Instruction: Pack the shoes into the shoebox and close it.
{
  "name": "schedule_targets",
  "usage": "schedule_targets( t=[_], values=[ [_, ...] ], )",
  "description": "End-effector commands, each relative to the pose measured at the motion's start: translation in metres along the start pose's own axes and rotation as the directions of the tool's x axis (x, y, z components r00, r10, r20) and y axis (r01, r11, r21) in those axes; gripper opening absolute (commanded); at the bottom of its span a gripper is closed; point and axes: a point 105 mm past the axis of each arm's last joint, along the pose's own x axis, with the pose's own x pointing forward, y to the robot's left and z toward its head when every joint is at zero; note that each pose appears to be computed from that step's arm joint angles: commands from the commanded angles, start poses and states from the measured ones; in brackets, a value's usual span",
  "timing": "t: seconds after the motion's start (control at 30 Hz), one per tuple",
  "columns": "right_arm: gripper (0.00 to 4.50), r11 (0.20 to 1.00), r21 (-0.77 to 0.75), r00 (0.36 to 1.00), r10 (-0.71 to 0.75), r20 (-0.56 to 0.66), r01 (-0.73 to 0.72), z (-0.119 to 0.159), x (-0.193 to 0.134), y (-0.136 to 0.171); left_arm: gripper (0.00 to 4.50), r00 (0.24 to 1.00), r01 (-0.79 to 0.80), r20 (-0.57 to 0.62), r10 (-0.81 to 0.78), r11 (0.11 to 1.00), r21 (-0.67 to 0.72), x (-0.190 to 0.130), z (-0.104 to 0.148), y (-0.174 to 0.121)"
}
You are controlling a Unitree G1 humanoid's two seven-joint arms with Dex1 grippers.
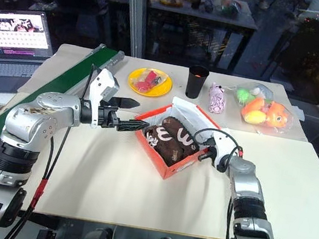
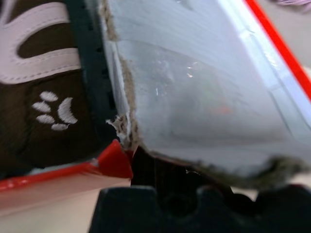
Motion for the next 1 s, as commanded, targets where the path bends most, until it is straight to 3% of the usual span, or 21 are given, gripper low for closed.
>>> schedule_targets(
  t=[0.03, 0.13, 0.4, 0.67, 0.83, 1.0],
  values=[
    [0.02, 0.997, 0.015, 0.995, 0.076, 0.059, -0.077, 0.022, -0.006, 0.027, 4.50, 1.000, -0.007, 0.031, 0.006, 0.999, 0.044, 0.000, 0.012, 0.001],
    [0.02, 0.996, 0.041, 0.996, 0.074, 0.048, -0.076, 0.018, -0.012, 0.033, 4.50, 1.000, -0.003, 0.032, 0.002, 0.999, 0.043, 0.001, 0.011, 0.000],
    [0.02, 0.965, 0.244, 0.994, -0.088, -0.062, 0.101, -0.033, -0.032, 0.015, 4.50, 0.999, -0.010, 0.032, 0.009, 0.999, 0.051, 0.000, 0.009, 0.005],
    [0.02, 0.863, 0.485, 0.973, -0.209, 0.098, 0.137, -0.040, -0.016, -0.009, 4.50, 0.999, -0.005, 0.034, 0.003, 0.998, 0.059, 0.002, 0.009, 0.007],
    [0.02, 0.825, 0.540, 0.914, -0.336, 0.227, 0.169, -0.024, -0.015, -0.029, 4.50, 0.999, -0.007, 0.036, 0.005, 0.998, 0.069, 0.000, 0.010, 0.010],
    [0.02, 0.833, 0.517, 0.812, -0.434, 0.391, 0.197, 0.015, -0.033, -0.049, 4.50, 0.999, -0.011, 0.032, 0.009, 0.998, 0.070, -0.002, 0.008, 0.010]
  ],
)
